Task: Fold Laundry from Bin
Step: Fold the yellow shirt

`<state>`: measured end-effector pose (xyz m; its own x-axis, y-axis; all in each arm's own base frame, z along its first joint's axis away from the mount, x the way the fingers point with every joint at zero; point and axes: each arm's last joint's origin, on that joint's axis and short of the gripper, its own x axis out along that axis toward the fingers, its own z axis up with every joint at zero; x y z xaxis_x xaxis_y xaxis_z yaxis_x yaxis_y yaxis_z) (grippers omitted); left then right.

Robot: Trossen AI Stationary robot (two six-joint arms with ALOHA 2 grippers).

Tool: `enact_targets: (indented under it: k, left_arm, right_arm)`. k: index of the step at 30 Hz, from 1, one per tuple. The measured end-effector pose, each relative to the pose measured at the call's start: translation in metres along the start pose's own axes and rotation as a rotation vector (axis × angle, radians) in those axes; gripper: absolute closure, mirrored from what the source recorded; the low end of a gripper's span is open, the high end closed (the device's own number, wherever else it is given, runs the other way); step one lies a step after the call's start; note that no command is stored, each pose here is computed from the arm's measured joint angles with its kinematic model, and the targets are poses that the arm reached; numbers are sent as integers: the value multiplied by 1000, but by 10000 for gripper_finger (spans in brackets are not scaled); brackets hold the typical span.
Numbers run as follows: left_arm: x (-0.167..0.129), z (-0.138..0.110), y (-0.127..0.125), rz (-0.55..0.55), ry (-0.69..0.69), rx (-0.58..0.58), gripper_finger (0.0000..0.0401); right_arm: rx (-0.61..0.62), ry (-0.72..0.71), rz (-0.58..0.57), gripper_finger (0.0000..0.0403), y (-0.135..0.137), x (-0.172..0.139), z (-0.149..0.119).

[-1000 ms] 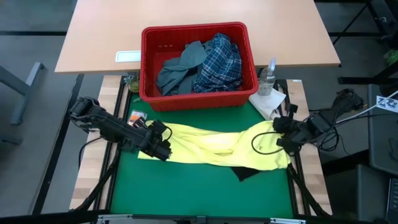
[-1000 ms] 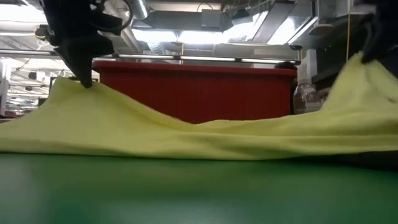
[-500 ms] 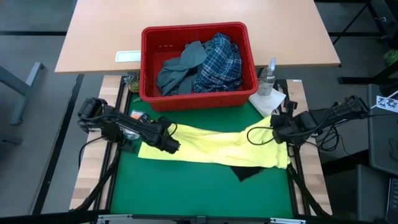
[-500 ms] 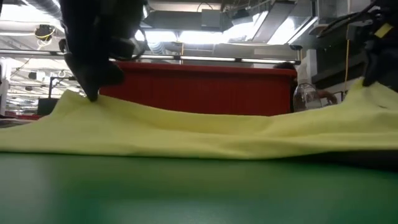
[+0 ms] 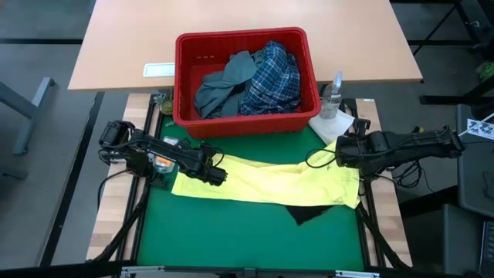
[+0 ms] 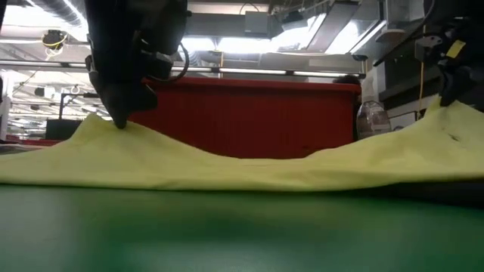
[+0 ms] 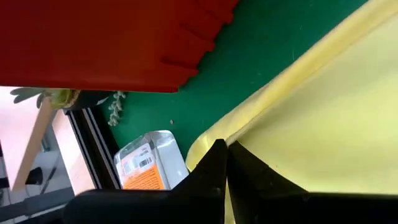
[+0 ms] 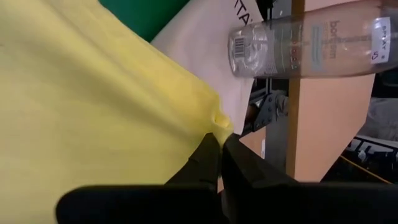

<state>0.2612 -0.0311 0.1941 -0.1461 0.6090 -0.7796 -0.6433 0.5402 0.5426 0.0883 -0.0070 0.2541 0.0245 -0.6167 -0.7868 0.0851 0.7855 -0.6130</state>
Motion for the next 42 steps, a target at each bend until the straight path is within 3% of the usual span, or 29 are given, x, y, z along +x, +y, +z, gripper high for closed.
enact_targets:
  k: [11, 18, 24, 30, 35, 42]
  left_arm:
    - [0, 0, 0, -5, -2, 0, 286]
    - [-2, 2, -5, -47, -31, -23, 265]
    - [-9, 17, -31, -307, -152, -5, 284]
    - [-28, 44, -53, -579, -408, -38, 298]
    - [-39, 61, -64, -694, -574, -72, 304]
    - [-25, 69, -96, -785, -627, -119, 305]
  right_arm:
    - [-16, 4, 0, 397, 0, 0, 0]
    - [-17, 4, 0, 396, 0, 0, 0]
    - [-70, 17, 70, 396, 2, 0, -1]
    - [-81, 1, 109, 396, -1, -5, 1]
    - [-40, -80, 122, 396, -12, -19, 7]
    - [-74, -258, 203, 396, -15, -31, 23]
